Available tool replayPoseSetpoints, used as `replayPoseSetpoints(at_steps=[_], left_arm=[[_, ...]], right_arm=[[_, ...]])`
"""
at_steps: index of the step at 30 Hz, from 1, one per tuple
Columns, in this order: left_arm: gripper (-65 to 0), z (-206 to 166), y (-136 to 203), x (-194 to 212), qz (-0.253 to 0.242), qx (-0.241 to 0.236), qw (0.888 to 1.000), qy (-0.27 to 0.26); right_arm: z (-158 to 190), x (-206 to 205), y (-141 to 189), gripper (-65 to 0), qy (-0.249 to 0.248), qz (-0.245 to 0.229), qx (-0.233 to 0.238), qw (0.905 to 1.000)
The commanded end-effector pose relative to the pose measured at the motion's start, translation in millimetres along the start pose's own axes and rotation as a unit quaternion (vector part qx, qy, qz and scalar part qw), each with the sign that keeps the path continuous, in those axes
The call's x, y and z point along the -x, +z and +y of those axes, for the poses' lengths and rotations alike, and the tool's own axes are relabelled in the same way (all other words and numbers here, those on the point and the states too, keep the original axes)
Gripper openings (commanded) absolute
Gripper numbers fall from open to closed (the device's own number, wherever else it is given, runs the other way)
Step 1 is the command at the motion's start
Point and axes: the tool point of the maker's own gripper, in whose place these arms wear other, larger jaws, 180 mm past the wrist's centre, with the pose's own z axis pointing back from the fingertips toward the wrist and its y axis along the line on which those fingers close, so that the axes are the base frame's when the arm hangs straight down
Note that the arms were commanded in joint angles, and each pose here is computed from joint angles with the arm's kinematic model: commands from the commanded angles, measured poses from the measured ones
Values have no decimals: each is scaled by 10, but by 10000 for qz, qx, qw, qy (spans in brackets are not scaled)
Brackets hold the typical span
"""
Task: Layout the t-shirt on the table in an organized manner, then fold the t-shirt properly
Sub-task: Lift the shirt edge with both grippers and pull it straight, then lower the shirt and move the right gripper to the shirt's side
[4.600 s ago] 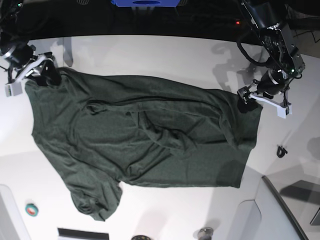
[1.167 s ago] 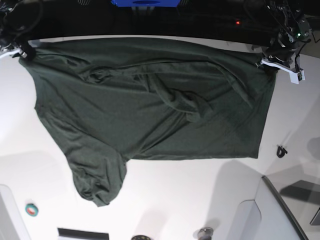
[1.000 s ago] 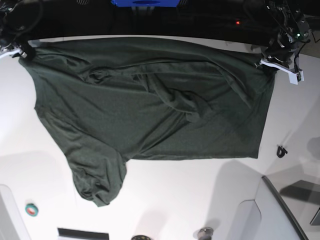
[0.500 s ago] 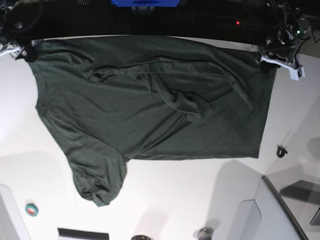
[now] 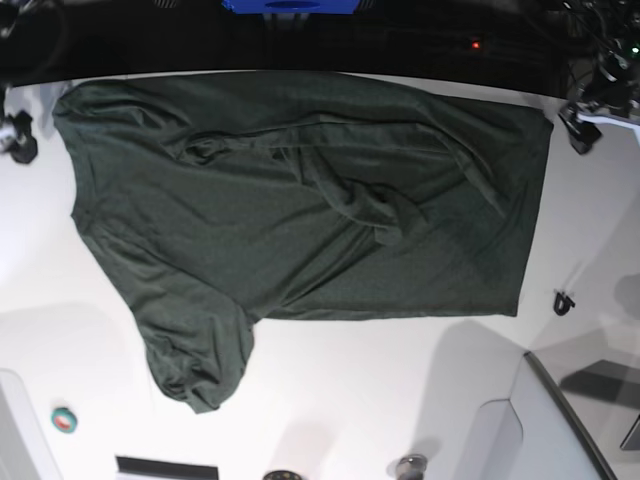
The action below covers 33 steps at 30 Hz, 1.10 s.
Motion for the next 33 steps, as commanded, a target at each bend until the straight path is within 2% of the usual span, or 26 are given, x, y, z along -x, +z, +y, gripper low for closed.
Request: replayPoseSetpoints(at_steps=[1,3,5,8,12,17,23,33], left_arm=[[-69,42,22,-254,-343,6,9994,-78],[-69,79,29,-345,-436,-27,9990,-109],[-69,81,33,-387,-469,-14,9988,-148],[-69,15,34,-425,-494,129,9983,-287],[-71,-83,63,-381,-448,469,9961,-596],[-71,26,147,-305,-368,491,9953,-745],[-71,107,183,-314,-394,414,9958,-719],[-71,72,166,-312,-381,450,9957,-716]], right_arm=[[192,-411,-58,-309,406,-435,-219,9980],[467,-622,-247,-308,995,-341,-384,9937],[709,-817,-400,-308,1397,-275,-599,9880],[1193,-1032,-754,-308,1861,-34,-1168,9756],[1449,-1119,-1174,-308,1782,196,-1456,9730],[1412,-965,-1472,-308,1767,403,-1202,9761],[1365,-608,-1584,-308,1599,674,-1174,9778],[1474,-451,-1620,-318,1555,785,-1283,9763]])
